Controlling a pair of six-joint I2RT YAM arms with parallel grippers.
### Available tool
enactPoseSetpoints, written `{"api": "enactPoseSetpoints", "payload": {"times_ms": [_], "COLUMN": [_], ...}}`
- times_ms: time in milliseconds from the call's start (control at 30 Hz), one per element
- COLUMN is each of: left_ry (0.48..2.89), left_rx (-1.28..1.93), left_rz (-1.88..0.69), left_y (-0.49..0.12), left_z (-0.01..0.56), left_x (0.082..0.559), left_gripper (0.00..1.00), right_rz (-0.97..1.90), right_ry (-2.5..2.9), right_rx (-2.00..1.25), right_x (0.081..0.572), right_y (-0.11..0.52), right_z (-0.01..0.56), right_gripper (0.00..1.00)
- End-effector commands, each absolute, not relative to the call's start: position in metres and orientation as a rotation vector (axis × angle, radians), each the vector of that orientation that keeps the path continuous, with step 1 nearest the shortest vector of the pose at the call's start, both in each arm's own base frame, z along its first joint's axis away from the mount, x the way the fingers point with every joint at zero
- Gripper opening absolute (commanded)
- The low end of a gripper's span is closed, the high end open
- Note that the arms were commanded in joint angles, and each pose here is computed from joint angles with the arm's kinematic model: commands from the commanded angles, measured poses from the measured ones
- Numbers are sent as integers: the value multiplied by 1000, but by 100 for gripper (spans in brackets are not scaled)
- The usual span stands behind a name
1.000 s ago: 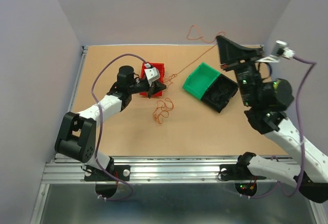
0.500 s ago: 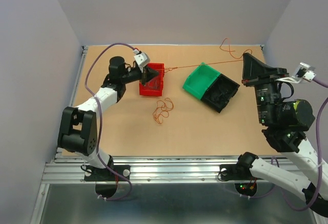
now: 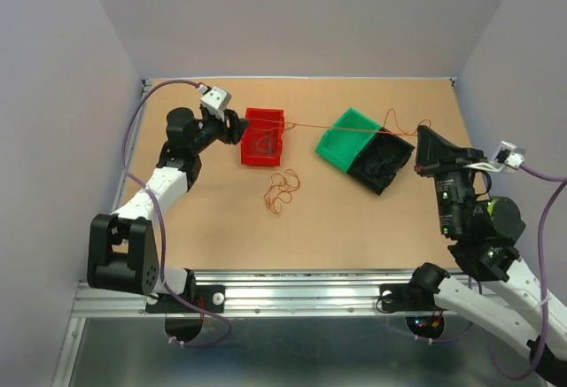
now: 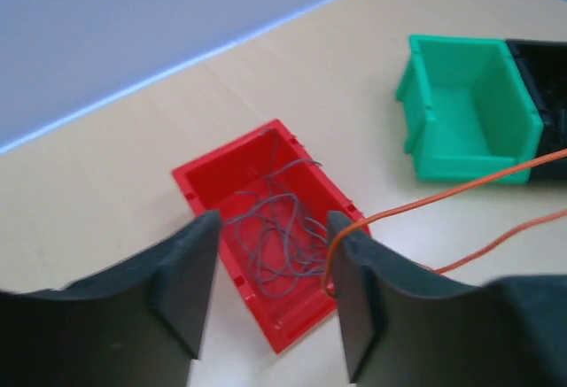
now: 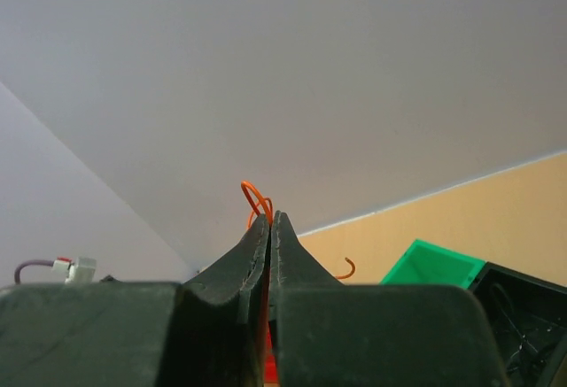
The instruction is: Untangle the cables
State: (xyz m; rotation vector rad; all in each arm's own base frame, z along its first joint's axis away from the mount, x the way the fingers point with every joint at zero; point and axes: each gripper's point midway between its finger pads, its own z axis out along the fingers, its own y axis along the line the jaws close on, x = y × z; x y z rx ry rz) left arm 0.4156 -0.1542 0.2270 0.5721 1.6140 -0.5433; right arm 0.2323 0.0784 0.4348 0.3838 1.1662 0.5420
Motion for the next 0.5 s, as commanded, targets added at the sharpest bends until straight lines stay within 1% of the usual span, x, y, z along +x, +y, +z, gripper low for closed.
{"api": "enactPoseSetpoints", "payload": {"times_ms": [0,133,200,300,367,433,467], "left_ry": [1557,1562,1568,1564,1560,1527,1508], "left_rx": [303,219,183,103,107,160,226], "left_rz": [-187,-85,-42,61,69,13,-55], "left_y": [-90,-70,-61,-41,-40,-51,-66], "left_z": [264,268,268,273,274,276,278], "left_x": [439,447,450,454,452,443,438], "left_gripper": [66,70,70,75,75,72,65], "right_rz": [581,637,641,629,629,632,633], "right_ry": [1018,977,979,964,963,975,982], "right_rx": [526,520,520,561,563,543,532], "right_x": [203,176,172,165,164,167,168], "right_y": [32,14,10,-4,-5,1,4], "right_z": [463,477,476,472,468,467,468], "right_gripper": [1,1,1,0,0,1,1]}}
